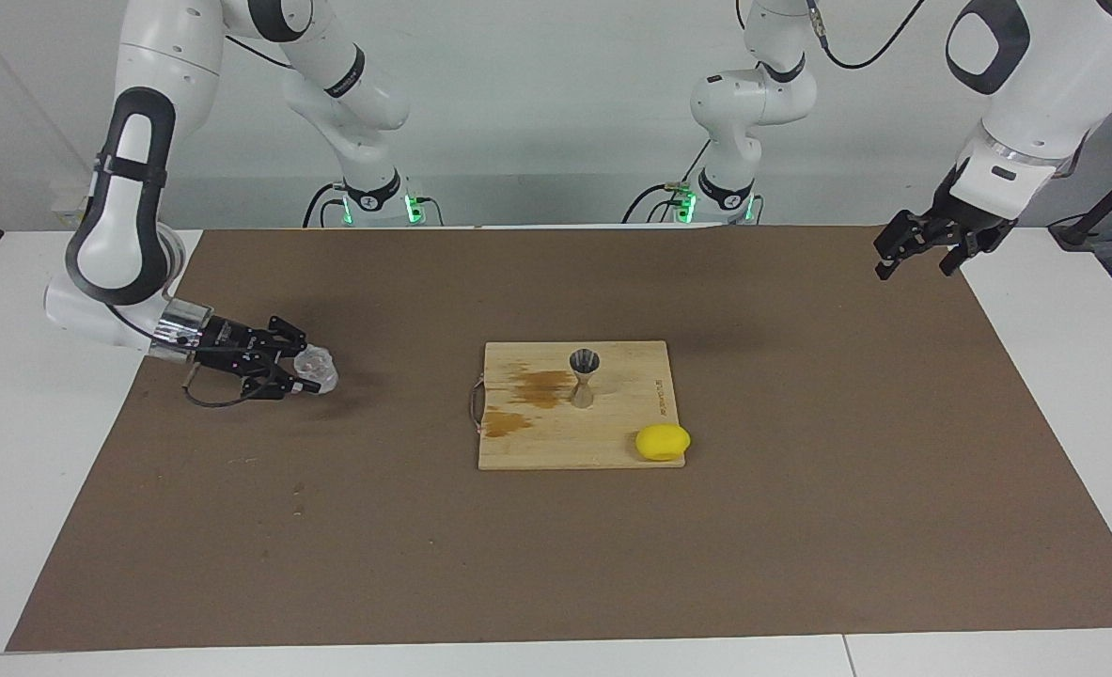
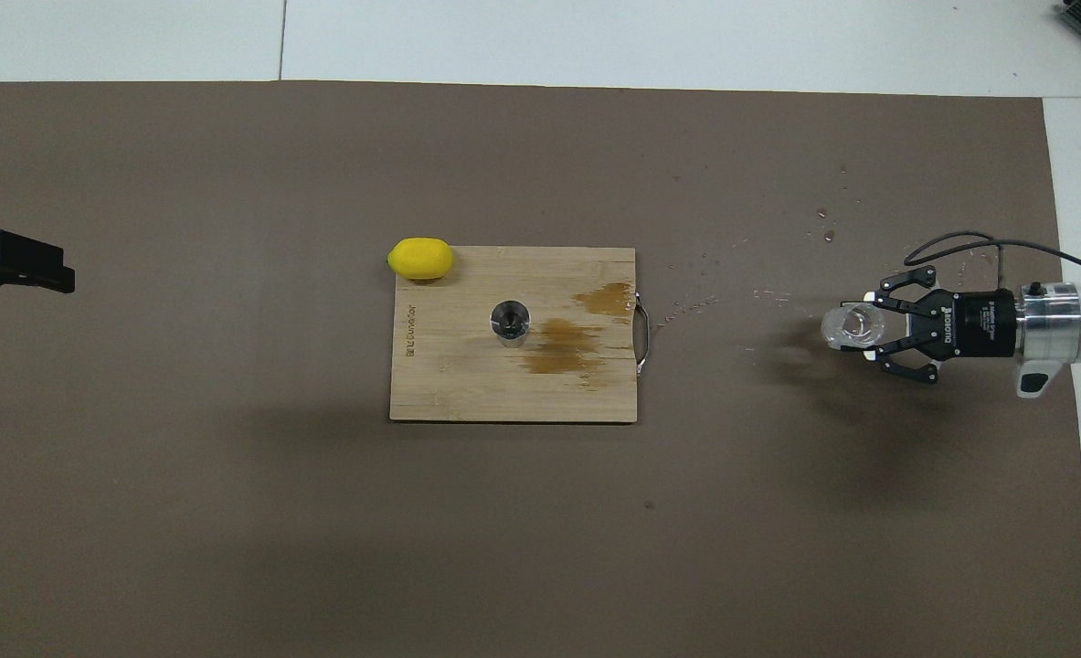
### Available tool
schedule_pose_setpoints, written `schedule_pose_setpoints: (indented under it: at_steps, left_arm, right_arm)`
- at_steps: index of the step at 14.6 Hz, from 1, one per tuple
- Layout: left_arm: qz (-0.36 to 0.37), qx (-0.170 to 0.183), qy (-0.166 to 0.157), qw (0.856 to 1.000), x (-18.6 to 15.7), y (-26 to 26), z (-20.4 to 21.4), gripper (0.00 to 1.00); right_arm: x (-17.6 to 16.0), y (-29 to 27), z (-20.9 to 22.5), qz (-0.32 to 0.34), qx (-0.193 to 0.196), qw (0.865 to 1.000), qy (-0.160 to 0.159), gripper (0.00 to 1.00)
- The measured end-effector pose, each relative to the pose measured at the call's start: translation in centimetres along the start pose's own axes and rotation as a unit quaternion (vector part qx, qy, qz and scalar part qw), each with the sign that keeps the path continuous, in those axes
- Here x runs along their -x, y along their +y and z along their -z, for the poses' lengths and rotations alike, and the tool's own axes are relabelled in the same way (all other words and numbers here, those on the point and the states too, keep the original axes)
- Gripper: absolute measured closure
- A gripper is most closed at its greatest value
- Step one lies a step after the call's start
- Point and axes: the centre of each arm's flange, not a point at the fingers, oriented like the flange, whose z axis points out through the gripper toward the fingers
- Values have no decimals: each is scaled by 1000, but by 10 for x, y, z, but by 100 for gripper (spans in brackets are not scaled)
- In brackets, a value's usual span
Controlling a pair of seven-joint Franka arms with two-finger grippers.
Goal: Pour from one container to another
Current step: 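Lower the glass onto the table and open the right gripper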
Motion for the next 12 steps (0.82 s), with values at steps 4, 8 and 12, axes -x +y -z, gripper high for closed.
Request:
schedule_pose_setpoints:
  at_steps: [4, 8, 12]
  left_arm:
    - [0, -2, 0, 1000, 0, 1, 0, 0]
    - [0, -2, 0, 1000, 0, 0, 0, 0]
    - [-1, -2, 0, 1000, 0, 1, 2, 0]
  right_arm:
    - [-15, -5, -15, 26, 11, 1000, -4, 49]
    - [-29, -7, -28, 32, -1, 999, -12, 49]
    - [-33, -10, -43, 27, -14, 999, -11, 49]
